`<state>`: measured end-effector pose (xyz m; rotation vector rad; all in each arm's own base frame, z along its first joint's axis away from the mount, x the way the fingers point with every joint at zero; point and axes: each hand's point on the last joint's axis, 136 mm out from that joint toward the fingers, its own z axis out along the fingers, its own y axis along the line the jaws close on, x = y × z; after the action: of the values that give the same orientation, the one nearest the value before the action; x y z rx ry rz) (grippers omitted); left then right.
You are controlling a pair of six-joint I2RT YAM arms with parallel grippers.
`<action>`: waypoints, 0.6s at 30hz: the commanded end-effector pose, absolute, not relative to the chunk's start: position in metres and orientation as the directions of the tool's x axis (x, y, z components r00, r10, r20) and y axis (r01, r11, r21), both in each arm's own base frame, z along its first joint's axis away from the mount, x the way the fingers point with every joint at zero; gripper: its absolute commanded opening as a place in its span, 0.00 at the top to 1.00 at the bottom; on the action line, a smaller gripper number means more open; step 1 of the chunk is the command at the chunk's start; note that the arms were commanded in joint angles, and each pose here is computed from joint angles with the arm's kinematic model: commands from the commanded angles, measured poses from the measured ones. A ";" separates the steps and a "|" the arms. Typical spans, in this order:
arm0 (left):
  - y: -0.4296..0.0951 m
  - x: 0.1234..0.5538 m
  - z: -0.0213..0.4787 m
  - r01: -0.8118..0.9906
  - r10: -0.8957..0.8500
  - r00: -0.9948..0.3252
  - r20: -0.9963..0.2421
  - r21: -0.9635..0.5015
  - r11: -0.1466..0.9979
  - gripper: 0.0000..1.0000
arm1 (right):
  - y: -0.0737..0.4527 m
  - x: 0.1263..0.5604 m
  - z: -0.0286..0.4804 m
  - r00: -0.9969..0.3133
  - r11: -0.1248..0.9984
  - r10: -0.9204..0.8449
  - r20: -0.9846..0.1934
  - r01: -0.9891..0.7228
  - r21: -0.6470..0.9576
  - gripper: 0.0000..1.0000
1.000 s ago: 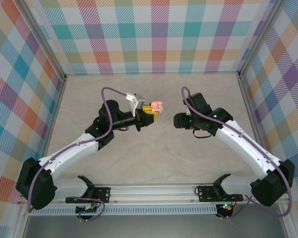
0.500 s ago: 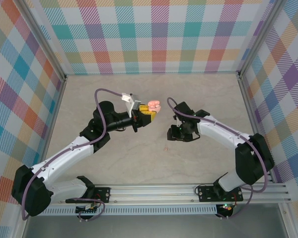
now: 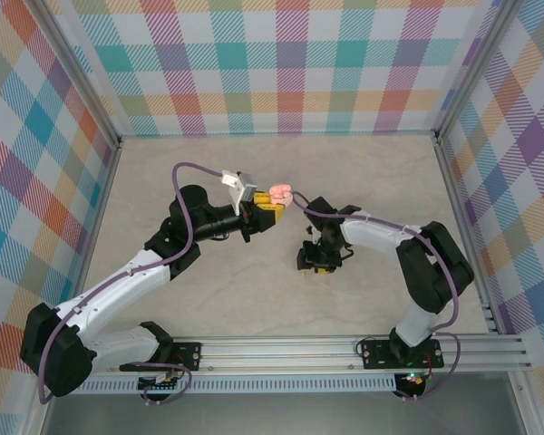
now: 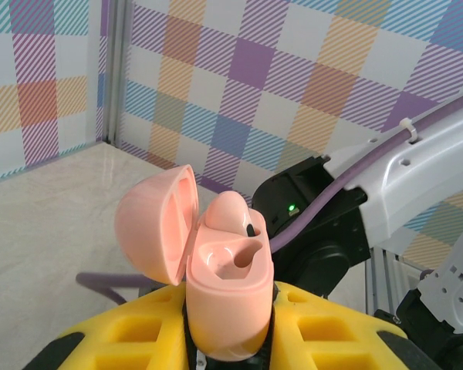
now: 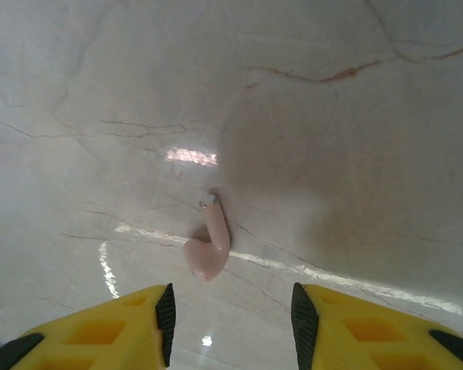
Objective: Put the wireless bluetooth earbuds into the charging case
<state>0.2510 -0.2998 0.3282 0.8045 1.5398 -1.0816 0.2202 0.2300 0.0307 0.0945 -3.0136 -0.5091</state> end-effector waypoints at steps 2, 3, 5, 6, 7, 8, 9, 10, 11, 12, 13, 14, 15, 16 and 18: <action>-0.300 0.244 0.334 0.910 -0.041 -0.199 -0.979 -0.200 0.363 0.75 | 0.240 0.216 0.032 -0.988 0.939 -0.123 0.089 -0.088 0.332 0.54; -0.299 0.244 0.335 0.910 -0.042 -0.197 -0.979 -0.199 0.364 0.75 | 0.240 0.215 0.031 -0.988 0.942 -0.127 0.092 -0.092 0.323 0.54; -0.299 0.245 0.334 0.909 -0.041 -0.200 -0.979 -0.201 0.366 0.75 | 0.239 0.214 0.029 -0.986 0.948 -0.138 0.096 -0.103 0.300 0.54; -0.299 0.245 0.334 0.909 -0.040 -0.200 -0.979 -0.200 0.365 0.75 | 0.239 0.213 0.028 -0.985 0.951 -0.143 0.098 -0.110 0.288 0.54; -0.300 0.244 0.334 0.910 -0.041 -0.199 -0.979 -0.200 0.363 0.75 | 0.238 0.213 0.027 -0.984 0.955 -0.148 0.097 -0.116 0.272 0.54; -0.300 0.244 0.334 0.910 -0.041 -0.200 -0.979 -0.201 0.364 0.75 | 0.236 0.213 0.026 -0.984 0.960 -0.148 0.099 -0.119 0.255 0.54; -0.299 0.244 0.334 0.909 -0.042 -0.198 -0.979 -0.199 0.365 0.75 | 0.234 0.213 0.024 -0.984 0.965 -0.149 0.101 -0.122 0.234 0.54; -0.299 0.244 0.334 0.909 -0.042 -0.199 -0.979 -0.200 0.365 0.75 | 0.231 0.214 0.023 -0.983 0.970 -0.150 0.102 -0.126 0.209 0.54; -0.299 0.244 0.334 0.909 -0.042 -0.198 -0.979 -0.200 0.365 0.75 | 0.229 0.215 0.021 -0.984 0.974 -0.148 0.104 -0.127 0.186 0.54; -0.299 0.245 0.333 0.909 -0.041 -0.199 -0.979 -0.200 0.366 0.75 | 0.227 0.215 0.019 -0.983 0.977 -0.149 0.106 -0.130 0.167 0.55; -0.299 0.245 0.334 0.909 -0.042 -0.198 -0.979 -0.199 0.367 0.75 | 0.227 0.216 0.018 -0.982 0.979 -0.151 0.109 -0.133 0.158 0.56; -0.299 0.245 0.333 0.908 -0.041 -0.200 -0.979 -0.201 0.368 0.75 | 0.227 0.216 0.017 -0.982 0.980 -0.152 0.113 -0.134 0.150 0.57; -0.299 0.246 0.333 0.907 -0.041 -0.200 -0.979 -0.201 0.370 0.75 | 0.226 0.216 0.016 -0.982 0.981 -0.152 0.111 -0.136 0.138 0.57; -0.300 0.246 0.332 0.907 -0.040 -0.201 -0.979 -0.201 0.369 0.75 | 0.225 0.217 0.016 -0.983 0.982 -0.152 0.107 -0.138 0.129 0.58; -0.300 0.247 0.332 0.908 -0.039 -0.203 -0.978 -0.203 0.367 0.75 | 0.222 0.219 0.016 -0.984 0.985 -0.147 0.102 -0.136 0.106 0.58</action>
<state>0.2535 -0.2986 0.3260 0.7921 1.5518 -1.0687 0.2201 0.2331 0.0174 0.2078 -3.0196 -0.2687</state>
